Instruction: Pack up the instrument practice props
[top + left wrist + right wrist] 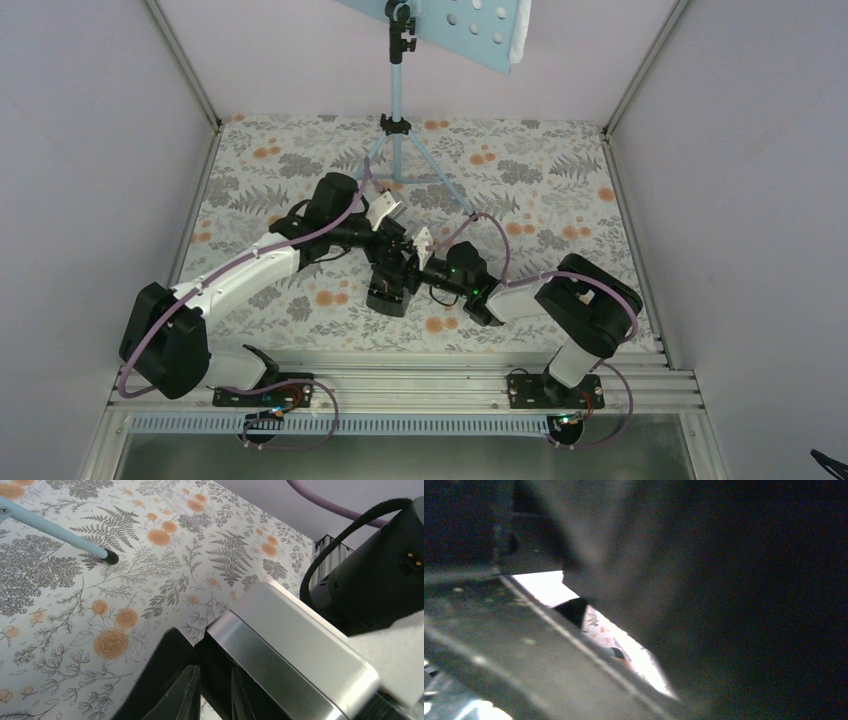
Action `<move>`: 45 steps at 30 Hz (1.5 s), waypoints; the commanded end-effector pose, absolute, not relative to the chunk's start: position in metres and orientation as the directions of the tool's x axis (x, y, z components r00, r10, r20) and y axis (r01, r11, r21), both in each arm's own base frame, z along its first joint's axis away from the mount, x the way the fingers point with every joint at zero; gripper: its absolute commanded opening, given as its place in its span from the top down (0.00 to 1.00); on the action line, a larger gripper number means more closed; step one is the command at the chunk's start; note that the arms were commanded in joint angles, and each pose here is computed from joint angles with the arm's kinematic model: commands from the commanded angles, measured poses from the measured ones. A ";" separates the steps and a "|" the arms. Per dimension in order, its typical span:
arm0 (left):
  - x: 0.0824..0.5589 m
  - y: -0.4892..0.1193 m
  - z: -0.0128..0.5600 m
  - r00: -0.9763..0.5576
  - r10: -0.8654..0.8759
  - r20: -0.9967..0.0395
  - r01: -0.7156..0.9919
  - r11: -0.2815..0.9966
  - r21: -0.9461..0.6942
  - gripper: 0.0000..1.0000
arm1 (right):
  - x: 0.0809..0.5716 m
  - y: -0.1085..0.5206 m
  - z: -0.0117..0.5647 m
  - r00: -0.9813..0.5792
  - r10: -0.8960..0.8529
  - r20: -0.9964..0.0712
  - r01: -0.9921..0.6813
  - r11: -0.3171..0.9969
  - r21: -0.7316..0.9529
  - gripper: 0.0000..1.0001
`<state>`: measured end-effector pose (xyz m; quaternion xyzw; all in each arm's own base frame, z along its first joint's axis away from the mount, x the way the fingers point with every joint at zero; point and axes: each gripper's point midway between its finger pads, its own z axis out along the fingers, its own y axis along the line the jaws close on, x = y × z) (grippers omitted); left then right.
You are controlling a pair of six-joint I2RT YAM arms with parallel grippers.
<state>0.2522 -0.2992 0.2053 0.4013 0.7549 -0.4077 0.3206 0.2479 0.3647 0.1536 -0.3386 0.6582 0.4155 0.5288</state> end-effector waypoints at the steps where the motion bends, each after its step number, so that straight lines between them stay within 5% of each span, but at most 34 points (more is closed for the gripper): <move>1: 0.234 -0.304 0.197 -0.499 0.388 -0.775 0.862 0.311 -0.400 0.81 | 0.270 0.356 0.142 -0.244 -0.030 -0.969 -0.842 0.503 0.197 0.12; 5: 0.244 -0.298 0.198 -0.493 0.380 -0.783 0.855 0.377 -0.356 0.69 | 0.265 0.352 0.152 -0.245 -0.038 -0.969 -0.846 0.496 0.194 0.01; 11: 0.263 -0.284 0.206 -0.476 0.352 -0.806 0.825 0.497 -0.270 0.31 | 0.245 0.344 0.159 -0.266 -0.098 -0.959 -0.869 0.454 0.195 0.00; 17: 0.274 -0.275 0.223 -0.440 0.307 -0.844 0.801 0.559 -0.214 0.16 | 0.222 0.334 0.164 -0.270 -0.144 -0.952 -0.896 0.400 0.194 0.00; 28: 0.272 -0.265 0.245 -0.434 0.218 -0.874 0.767 0.598 -0.231 0.10 | 0.223 0.319 0.192 -0.326 -0.107 -0.939 -0.858 0.451 0.247 0.00; 32: 0.270 -0.261 0.234 -0.558 0.169 -0.812 0.690 0.638 -0.342 0.10 | 0.241 0.298 0.187 -0.411 -0.053 -0.910 -0.743 0.599 0.300 0.00; 38: 0.251 -0.261 0.212 -0.701 0.099 -0.706 0.586 0.644 -0.491 0.02 | 0.215 0.280 0.172 -0.382 -0.005 -0.924 -0.770 0.554 0.316 0.00; 45: 0.239 -0.270 0.186 -0.750 0.157 -0.642 0.536 0.713 -0.452 0.00 | 0.212 0.269 0.160 -0.407 -0.024 -0.913 -0.743 0.591 0.315 0.00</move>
